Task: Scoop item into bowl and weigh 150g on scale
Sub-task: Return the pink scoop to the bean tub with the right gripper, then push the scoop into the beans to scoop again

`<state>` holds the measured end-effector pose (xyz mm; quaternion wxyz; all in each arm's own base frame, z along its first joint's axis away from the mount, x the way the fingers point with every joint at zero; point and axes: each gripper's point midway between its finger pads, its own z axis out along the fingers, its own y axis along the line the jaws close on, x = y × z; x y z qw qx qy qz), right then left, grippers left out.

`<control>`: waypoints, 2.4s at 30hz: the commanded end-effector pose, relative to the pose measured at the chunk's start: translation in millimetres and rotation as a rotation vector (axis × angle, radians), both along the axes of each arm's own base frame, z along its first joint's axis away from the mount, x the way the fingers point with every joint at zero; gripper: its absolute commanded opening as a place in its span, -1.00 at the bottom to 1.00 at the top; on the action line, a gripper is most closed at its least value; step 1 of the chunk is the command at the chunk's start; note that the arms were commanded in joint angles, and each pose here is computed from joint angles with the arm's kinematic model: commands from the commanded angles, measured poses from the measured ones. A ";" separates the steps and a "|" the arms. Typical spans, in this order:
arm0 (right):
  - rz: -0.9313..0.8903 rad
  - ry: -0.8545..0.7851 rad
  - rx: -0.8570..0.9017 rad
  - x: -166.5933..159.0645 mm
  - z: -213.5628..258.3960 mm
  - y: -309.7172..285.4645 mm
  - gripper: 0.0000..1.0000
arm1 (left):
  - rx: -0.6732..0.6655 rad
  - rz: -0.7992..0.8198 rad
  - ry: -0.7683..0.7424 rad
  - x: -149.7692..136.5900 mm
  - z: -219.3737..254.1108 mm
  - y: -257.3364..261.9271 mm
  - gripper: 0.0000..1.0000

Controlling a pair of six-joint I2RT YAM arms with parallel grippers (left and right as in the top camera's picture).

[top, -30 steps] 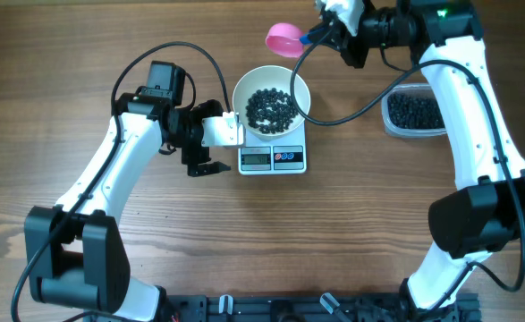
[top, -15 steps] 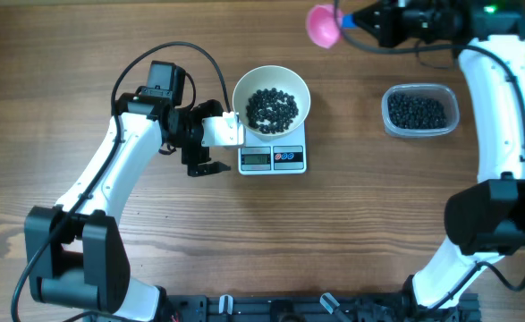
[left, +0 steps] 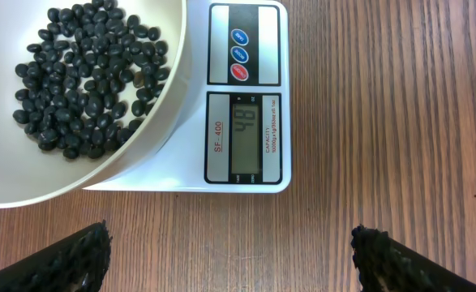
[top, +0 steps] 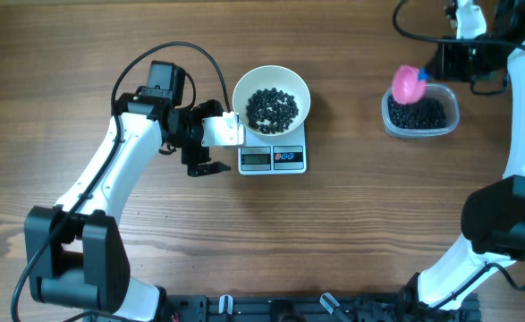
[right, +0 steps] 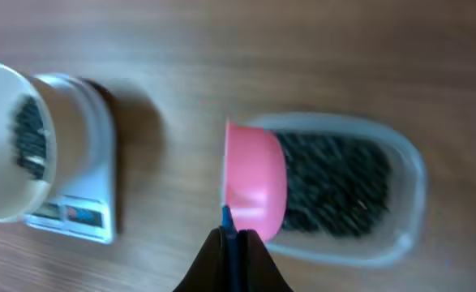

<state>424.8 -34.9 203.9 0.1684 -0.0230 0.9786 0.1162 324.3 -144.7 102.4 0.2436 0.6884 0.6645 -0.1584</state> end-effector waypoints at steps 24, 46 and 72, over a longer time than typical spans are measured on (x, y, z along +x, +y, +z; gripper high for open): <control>0.065 0.235 -0.220 11.5 -108.5 -45.8 -0.91 | -0.020 0.001 0.027 -3.2 -3.6 -3.4 1.00; -0.078 0.265 0.125 6.5 -117.1 -35.4 -0.91 | -0.020 0.001 0.027 -3.2 -3.6 -3.4 1.00; -0.157 0.353 0.157 -13.8 -165.9 -38.9 -0.91 | -0.020 0.001 0.027 -3.2 -3.6 -3.4 1.00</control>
